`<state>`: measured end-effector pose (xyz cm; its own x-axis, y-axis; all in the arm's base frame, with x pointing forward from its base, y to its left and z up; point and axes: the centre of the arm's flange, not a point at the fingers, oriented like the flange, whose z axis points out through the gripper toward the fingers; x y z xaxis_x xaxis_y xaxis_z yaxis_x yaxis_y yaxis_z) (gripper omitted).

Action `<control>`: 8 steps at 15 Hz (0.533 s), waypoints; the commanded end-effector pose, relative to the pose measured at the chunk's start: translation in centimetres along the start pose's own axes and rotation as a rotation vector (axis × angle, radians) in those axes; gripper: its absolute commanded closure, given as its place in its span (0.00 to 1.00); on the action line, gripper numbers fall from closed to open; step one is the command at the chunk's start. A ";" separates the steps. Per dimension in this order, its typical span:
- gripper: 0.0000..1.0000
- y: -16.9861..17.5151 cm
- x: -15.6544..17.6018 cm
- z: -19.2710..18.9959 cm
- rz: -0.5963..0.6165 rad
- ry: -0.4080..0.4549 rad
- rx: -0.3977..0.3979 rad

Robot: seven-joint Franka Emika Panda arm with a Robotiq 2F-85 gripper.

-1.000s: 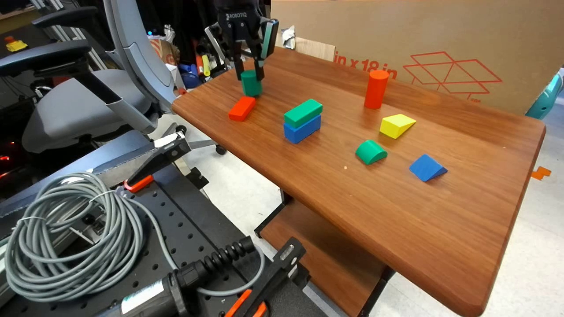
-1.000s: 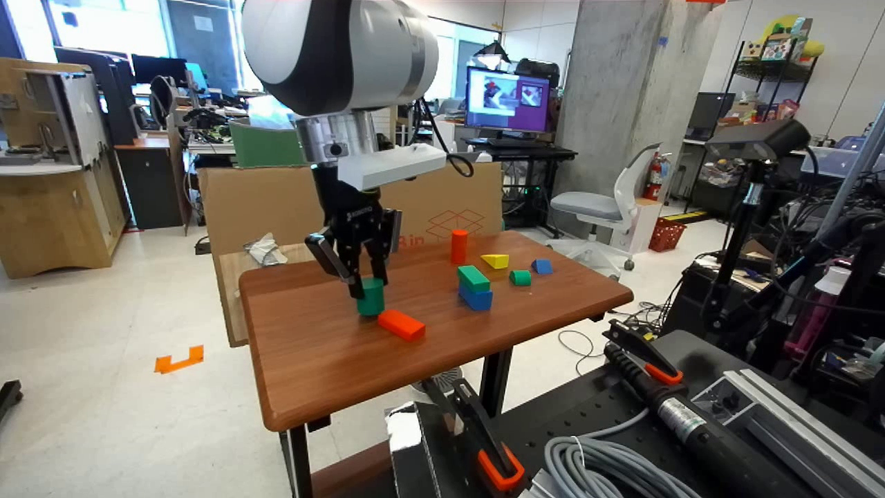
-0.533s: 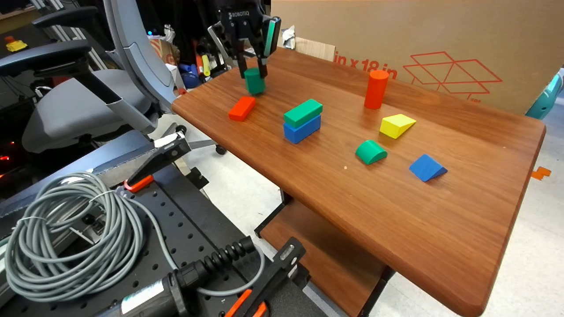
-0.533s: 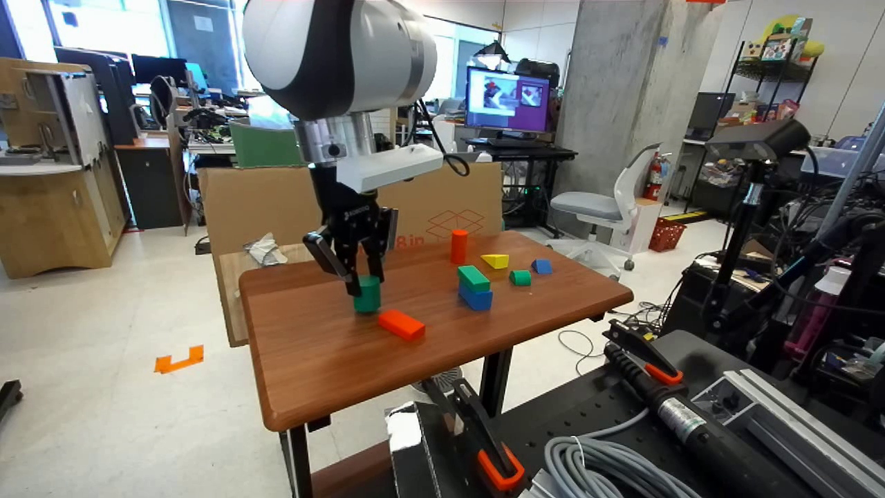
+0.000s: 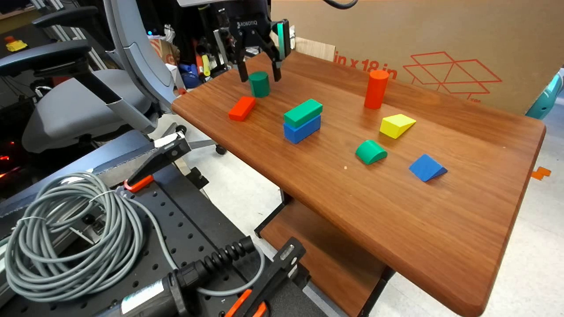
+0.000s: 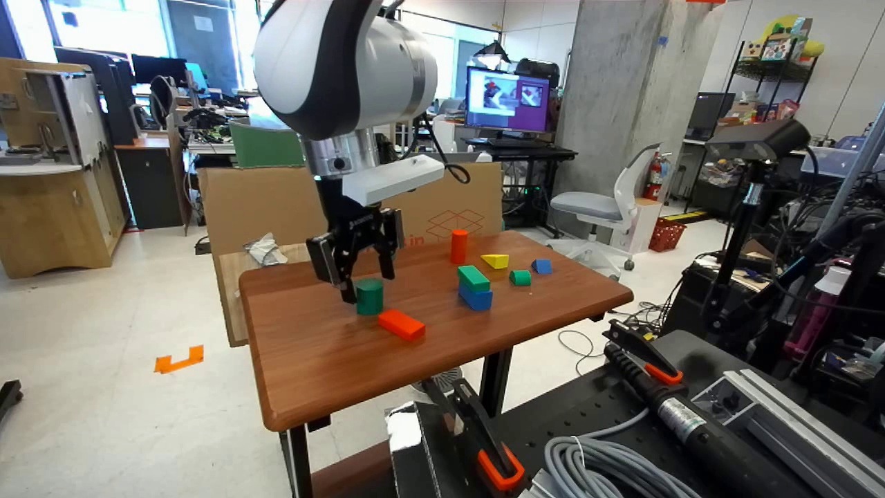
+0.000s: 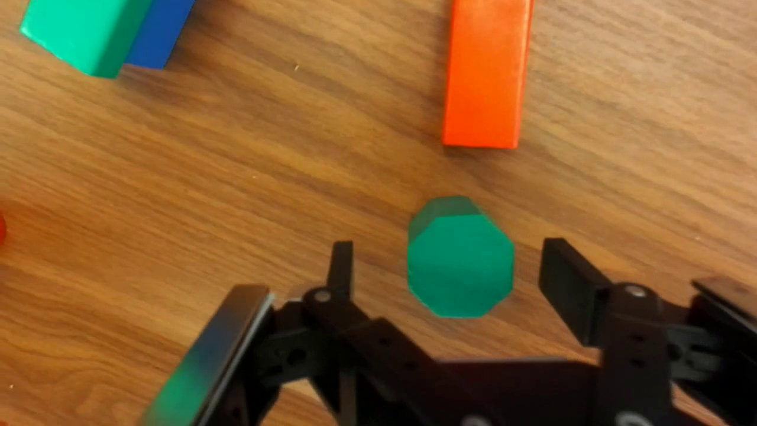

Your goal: Move the green cylindrical block to the left

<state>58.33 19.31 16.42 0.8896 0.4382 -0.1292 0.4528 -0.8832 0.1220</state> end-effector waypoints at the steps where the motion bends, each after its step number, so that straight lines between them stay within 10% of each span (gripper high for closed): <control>1: 0.00 -0.3 -0.7 -2.7 0.008 0.038 -0.004; 8: 0.00 0.4 -4.6 -12.8 0.169 0.113 0.144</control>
<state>57.58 20.67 24.10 0.9255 0.3769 -0.0368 0.3785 -0.9240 0.0548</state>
